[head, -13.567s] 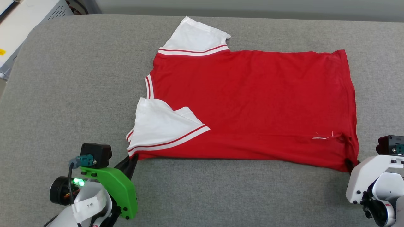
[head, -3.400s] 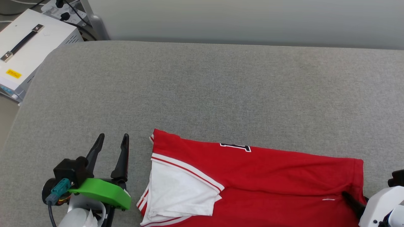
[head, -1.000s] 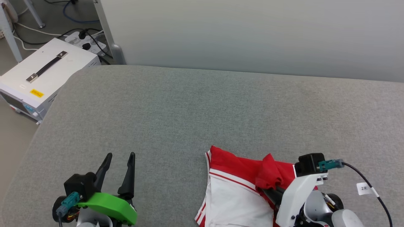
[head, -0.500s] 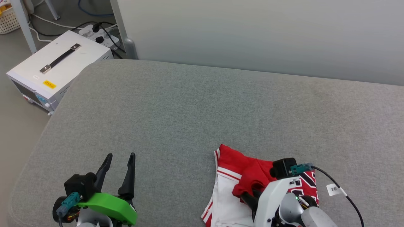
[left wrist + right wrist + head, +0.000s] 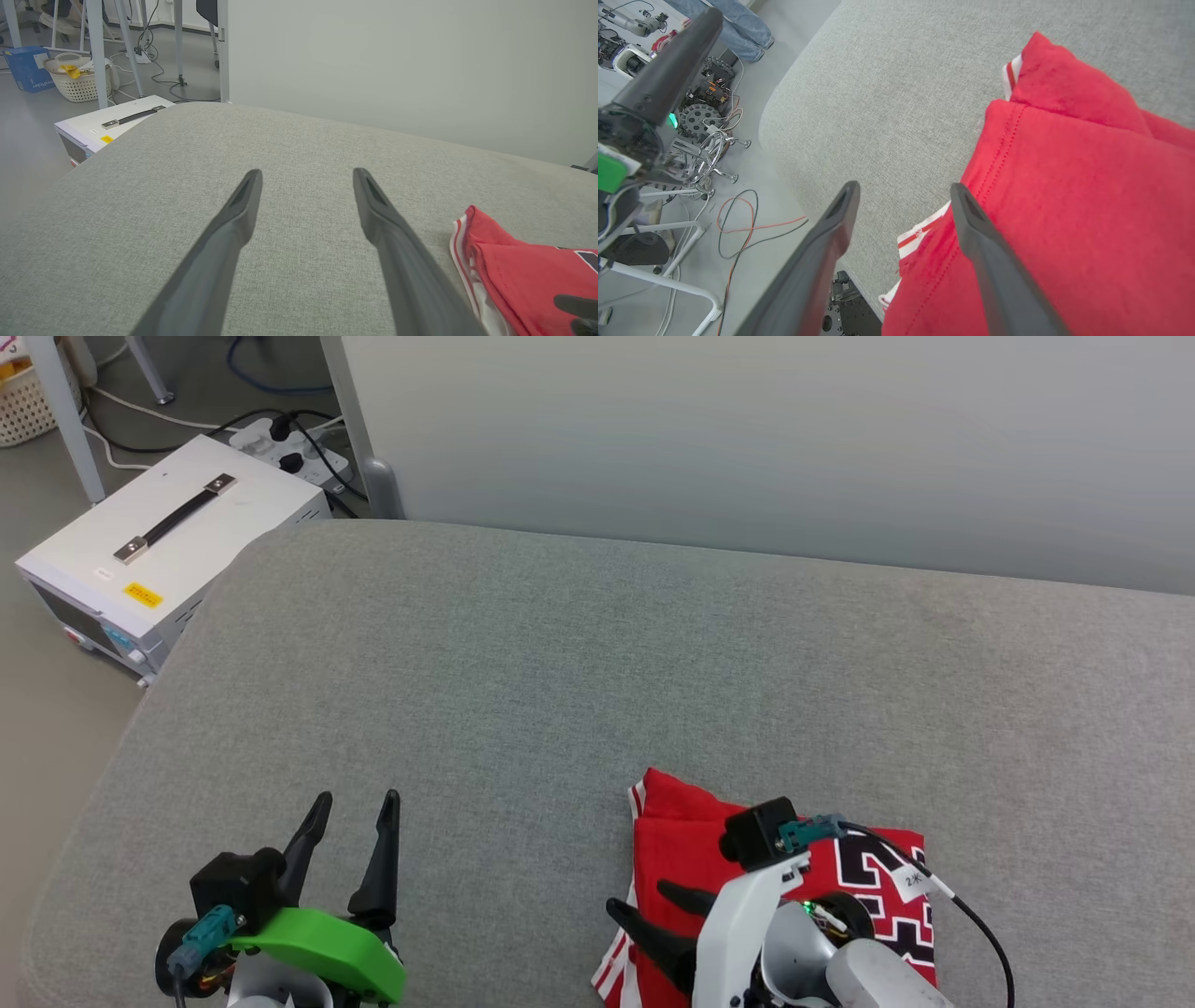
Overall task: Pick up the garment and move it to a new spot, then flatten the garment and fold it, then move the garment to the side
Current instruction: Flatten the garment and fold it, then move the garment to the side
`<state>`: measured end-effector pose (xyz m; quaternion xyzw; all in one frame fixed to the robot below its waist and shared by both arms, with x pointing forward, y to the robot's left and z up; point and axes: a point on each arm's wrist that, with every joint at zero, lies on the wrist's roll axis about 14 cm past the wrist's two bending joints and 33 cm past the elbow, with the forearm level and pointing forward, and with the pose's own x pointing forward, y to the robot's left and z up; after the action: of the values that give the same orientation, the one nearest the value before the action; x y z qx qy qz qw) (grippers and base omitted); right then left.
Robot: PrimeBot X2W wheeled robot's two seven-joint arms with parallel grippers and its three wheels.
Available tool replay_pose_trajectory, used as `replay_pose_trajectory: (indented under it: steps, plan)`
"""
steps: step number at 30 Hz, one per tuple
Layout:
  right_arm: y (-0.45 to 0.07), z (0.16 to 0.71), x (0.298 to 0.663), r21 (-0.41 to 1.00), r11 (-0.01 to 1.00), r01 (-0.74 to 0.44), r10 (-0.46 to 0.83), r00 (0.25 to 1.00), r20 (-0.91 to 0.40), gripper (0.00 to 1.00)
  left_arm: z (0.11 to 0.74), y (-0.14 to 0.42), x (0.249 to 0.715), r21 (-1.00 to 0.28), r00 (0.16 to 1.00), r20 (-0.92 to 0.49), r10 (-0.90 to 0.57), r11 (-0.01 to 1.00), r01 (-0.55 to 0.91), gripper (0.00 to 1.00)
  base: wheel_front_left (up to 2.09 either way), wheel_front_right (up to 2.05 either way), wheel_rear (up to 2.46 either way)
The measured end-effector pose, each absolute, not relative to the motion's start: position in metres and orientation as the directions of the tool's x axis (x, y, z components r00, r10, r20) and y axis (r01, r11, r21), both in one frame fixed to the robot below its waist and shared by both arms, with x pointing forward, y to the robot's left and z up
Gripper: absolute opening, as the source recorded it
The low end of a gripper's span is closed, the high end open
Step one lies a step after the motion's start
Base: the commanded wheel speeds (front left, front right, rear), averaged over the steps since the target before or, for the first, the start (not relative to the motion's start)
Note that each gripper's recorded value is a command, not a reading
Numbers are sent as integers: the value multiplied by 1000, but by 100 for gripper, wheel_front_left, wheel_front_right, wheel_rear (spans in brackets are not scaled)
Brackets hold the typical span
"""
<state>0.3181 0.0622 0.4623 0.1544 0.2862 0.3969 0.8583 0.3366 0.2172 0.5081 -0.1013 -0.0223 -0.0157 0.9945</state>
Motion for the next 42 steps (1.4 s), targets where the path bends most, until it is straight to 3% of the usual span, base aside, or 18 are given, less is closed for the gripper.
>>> replay_pose_trajectory:
  steps: [5, 12, 19, 31, 42]
  plan:
    - [51, 477, 336, 384, 683, -621, 730, 590, -345, 100, 511, 215, 337, -202, 998, 57, -33, 978, 44, 100, 0, 0, 0]
    - [5, 524, 380, 156, 788, -595, 615, 754, -230, 100, 519, 204, 342, -216, 995, 86, -55, 974, 72, 100, 0, 0, 0]
    - [-82, 575, 413, -119, 887, -447, 445, 895, -40, 100, 538, 193, 352, -224, 986, 150, -70, 969, 103, 100, 0, 0, 0]
    - [-191, 597, 392, -45, 988, -148, 154, 969, 192, 100, 552, 175, 363, -224, 974, 204, -97, 964, 143, 100, 0, 0, 0]
    - [-199, 579, 359, 53, 996, -73, 61, 977, 204, 100, 544, 162, 362, -216, 974, 186, -130, 962, 170, 100, 0, 0, 0]
